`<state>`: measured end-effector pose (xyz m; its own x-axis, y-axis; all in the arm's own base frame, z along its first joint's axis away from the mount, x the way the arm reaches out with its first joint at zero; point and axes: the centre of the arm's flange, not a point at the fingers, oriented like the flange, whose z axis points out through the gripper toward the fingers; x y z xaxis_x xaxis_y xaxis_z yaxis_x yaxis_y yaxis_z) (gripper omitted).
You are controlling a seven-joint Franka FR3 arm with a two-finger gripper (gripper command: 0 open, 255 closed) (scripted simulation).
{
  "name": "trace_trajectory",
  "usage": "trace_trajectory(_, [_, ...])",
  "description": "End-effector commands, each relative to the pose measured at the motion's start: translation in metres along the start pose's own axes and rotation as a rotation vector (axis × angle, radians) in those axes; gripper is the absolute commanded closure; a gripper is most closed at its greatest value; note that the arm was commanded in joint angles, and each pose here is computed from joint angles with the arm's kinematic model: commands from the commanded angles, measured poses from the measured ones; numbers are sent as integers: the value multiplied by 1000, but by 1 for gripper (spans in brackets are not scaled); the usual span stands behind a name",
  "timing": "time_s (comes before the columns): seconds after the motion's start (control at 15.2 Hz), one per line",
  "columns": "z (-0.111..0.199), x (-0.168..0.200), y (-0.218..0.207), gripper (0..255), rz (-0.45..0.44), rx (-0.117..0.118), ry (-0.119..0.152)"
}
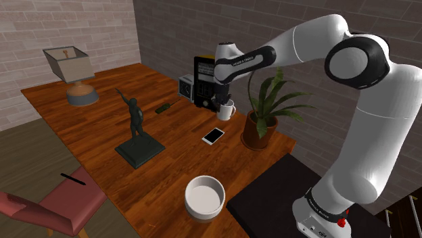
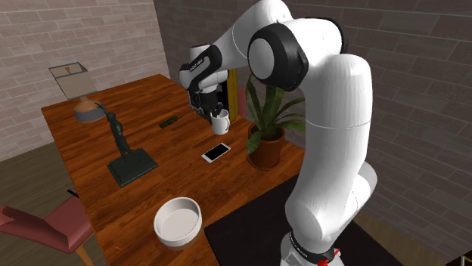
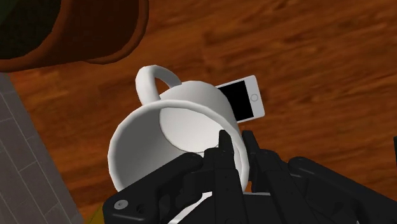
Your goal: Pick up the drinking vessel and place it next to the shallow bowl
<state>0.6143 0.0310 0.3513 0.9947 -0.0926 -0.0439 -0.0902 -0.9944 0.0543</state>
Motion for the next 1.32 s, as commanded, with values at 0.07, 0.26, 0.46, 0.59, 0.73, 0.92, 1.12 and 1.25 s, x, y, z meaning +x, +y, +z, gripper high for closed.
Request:
trace_trajectory(0.07, [-1, -15, -38, 255, 1, 0, 1])
trace_trajectory(0.26, [-2, -30, -75, 255, 1, 0, 1])
trace_trajectory(0.46, [-4, -45, -112, 255, 1, 0, 1])
trace_trajectory(0.59, [-5, -55, -136, 255, 1, 0, 1])
trace_trajectory(0.73, [-6, -64, -161, 255, 1, 0, 1])
trace_trajectory(0.92, [-7, -79, -197, 255, 1, 0, 1])
trace_trajectory(1.12, [-9, -94, -234, 255, 1, 0, 1])
trace_trajectory(1.25, [-10, -104, -259, 255, 1, 0, 1])
